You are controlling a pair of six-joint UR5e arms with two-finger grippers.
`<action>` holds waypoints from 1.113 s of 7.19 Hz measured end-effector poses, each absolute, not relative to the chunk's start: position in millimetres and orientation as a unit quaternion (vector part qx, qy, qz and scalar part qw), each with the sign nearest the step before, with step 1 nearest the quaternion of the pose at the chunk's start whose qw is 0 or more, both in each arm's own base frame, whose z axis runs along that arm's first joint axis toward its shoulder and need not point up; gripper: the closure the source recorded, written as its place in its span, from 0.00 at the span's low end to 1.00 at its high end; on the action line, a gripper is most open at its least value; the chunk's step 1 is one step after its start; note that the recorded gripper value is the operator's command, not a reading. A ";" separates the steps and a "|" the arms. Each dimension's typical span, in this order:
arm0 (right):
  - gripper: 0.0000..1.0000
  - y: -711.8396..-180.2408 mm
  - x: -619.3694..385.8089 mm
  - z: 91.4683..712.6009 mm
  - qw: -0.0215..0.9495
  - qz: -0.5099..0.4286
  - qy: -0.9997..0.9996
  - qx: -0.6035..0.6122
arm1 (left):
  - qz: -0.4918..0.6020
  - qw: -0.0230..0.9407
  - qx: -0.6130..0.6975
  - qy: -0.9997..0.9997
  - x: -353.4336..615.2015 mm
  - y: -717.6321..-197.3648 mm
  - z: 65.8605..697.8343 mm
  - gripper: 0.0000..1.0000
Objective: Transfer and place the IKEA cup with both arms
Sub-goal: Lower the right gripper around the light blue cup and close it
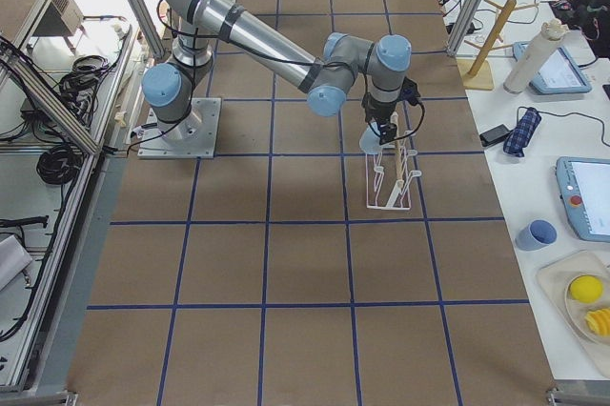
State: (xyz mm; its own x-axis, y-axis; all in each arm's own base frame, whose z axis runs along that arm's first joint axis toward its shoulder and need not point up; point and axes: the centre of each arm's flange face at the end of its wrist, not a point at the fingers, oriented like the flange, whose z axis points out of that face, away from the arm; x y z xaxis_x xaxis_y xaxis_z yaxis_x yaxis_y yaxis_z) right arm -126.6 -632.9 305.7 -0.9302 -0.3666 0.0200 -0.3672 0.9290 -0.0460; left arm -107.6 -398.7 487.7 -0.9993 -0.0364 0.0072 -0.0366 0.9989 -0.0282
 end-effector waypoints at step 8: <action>0.55 -640.3 -125.6 295.8 0.001 0.028 -0.982 0.187 | 0.012 0.002 0.018 -1.000 -107.2 -397.9 486.0 0.00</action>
